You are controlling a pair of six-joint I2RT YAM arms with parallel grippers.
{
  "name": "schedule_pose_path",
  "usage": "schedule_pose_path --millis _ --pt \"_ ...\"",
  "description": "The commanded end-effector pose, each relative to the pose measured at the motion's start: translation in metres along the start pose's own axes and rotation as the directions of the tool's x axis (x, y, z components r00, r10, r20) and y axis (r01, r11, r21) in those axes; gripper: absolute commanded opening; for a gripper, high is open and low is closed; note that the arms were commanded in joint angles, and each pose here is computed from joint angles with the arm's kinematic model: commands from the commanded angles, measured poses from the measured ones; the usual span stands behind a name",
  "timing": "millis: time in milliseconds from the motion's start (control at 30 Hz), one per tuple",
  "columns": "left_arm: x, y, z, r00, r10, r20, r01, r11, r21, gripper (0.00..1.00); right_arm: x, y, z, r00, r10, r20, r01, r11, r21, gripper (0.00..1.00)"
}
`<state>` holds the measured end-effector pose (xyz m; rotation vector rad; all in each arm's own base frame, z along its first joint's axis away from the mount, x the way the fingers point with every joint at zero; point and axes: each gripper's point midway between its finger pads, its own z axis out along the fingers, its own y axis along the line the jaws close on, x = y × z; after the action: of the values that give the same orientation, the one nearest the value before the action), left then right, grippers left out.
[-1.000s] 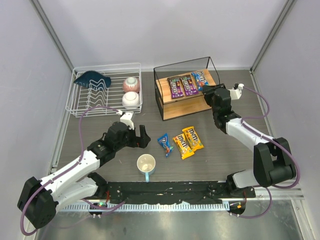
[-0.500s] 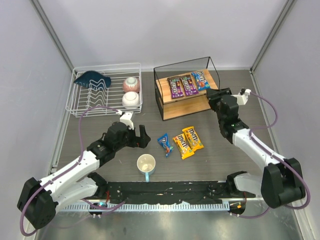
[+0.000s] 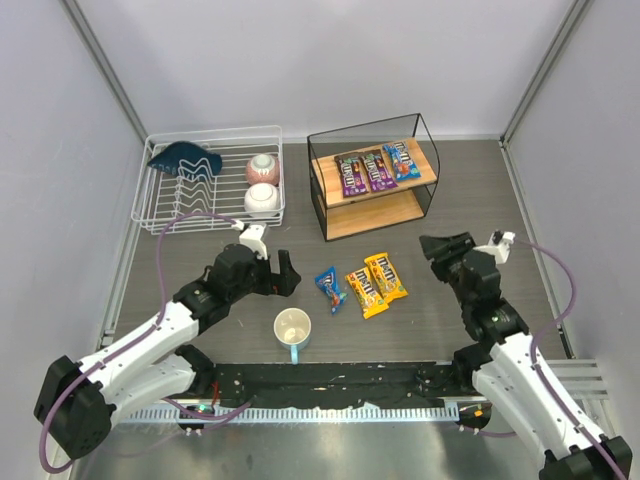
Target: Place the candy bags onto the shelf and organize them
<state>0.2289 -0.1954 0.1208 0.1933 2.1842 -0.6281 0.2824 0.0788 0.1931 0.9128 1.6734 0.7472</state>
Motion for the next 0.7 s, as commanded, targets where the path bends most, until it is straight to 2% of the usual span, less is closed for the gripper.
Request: schedule_pose_path --millis 0,67,200,367,667 --pt "-0.018 -0.009 -0.003 0.999 0.008 0.039 -0.009 1.000 0.017 1.00 0.069 -0.064 -0.019 0.969 0.031 -0.245 0.004 0.990 0.143 0.54" --pt "-0.019 -0.010 -0.003 0.999 0.008 0.043 -0.009 1.000 0.019 1.00 0.081 -0.075 -0.024 0.961 0.024 -0.275 0.023 0.986 0.166 0.59" --pt "-0.019 -0.010 -0.005 0.999 0.007 0.049 -0.008 1.000 0.022 1.00 0.097 -0.083 -0.033 0.953 0.013 -0.303 0.041 0.984 0.174 0.61" --pt "-0.019 -0.009 -0.005 0.999 0.007 0.050 -0.008 1.000 0.019 1.00 0.117 -0.095 -0.035 0.937 0.078 -0.341 -0.005 0.977 0.211 0.60" --pt "-0.017 -0.008 -0.004 0.999 0.009 0.048 -0.010 1.000 0.016 1.00 0.125 -0.113 -0.038 0.934 0.079 -0.349 0.019 0.963 0.270 0.58"
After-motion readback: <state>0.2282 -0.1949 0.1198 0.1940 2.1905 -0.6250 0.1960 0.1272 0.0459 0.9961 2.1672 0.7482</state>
